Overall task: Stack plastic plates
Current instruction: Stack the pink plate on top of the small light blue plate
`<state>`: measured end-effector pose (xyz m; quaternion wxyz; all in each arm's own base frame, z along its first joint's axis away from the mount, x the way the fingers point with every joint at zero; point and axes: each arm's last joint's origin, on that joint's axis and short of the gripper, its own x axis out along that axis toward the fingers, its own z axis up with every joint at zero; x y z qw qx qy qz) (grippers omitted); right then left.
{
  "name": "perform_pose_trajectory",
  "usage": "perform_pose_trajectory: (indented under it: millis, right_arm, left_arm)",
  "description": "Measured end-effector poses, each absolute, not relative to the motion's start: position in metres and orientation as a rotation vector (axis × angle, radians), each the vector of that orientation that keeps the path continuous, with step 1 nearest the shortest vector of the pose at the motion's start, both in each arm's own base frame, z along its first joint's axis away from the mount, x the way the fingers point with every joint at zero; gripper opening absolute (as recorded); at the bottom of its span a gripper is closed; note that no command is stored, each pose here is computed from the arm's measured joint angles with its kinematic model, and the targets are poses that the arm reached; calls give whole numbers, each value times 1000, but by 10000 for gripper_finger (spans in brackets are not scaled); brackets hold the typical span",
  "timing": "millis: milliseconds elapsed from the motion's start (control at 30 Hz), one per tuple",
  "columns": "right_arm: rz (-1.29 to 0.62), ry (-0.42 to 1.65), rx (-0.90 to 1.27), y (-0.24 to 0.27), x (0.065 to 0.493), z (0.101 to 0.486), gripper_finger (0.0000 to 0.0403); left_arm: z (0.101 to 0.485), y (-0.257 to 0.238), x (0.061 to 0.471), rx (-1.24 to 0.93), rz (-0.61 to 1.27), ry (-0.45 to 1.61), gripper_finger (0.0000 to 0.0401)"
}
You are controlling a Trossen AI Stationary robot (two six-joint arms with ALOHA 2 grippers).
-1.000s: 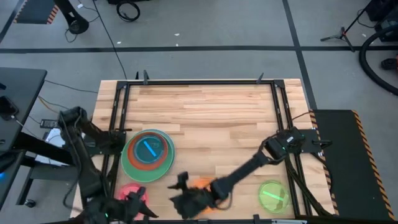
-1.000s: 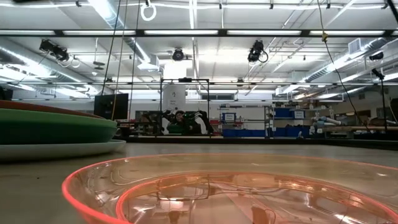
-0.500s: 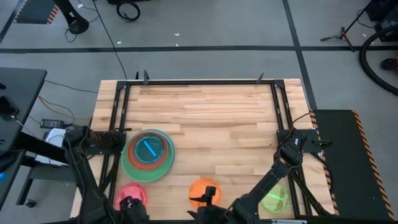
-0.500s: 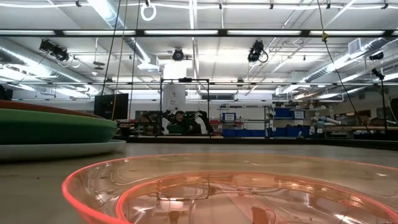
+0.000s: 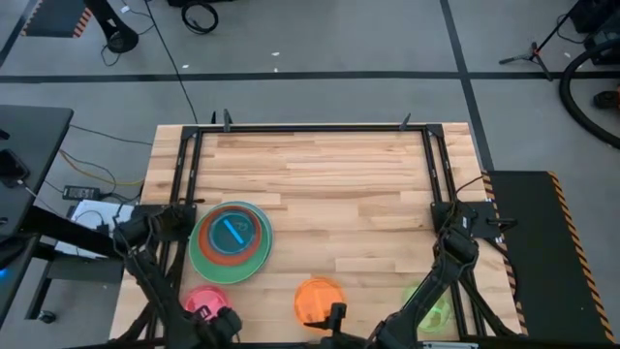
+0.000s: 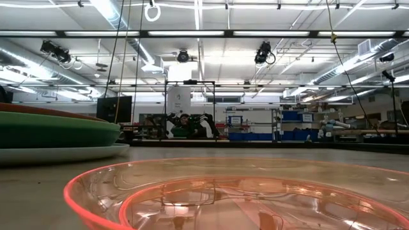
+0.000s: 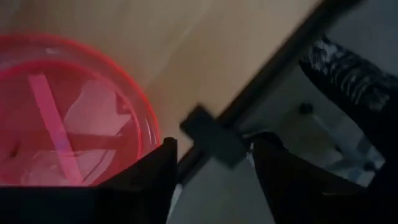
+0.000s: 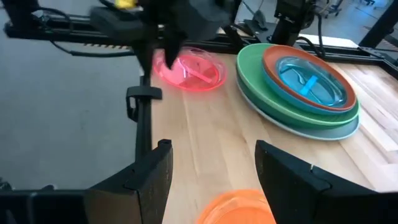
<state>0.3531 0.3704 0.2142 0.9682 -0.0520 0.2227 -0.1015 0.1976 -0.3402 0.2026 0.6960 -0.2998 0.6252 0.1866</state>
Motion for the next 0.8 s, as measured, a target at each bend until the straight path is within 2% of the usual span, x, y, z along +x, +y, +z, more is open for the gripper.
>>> perform_pose_trajectory:
  millis: [133, 233, 800]
  right_arm:
    - [-143, 492, -100, 374, 348, 215, 232]
    - [-103, 508, -90, 378, 342, 218, 232]
    - [-37, 515, -130, 404, 304, 220, 232]
  left_arm:
    - [198, -331, 209, -720, 510, 1376, 259]
    - [194, -324, 213, -719, 557, 1375, 270]
    - [159, -302, 202, -706, 765, 1383, 254]
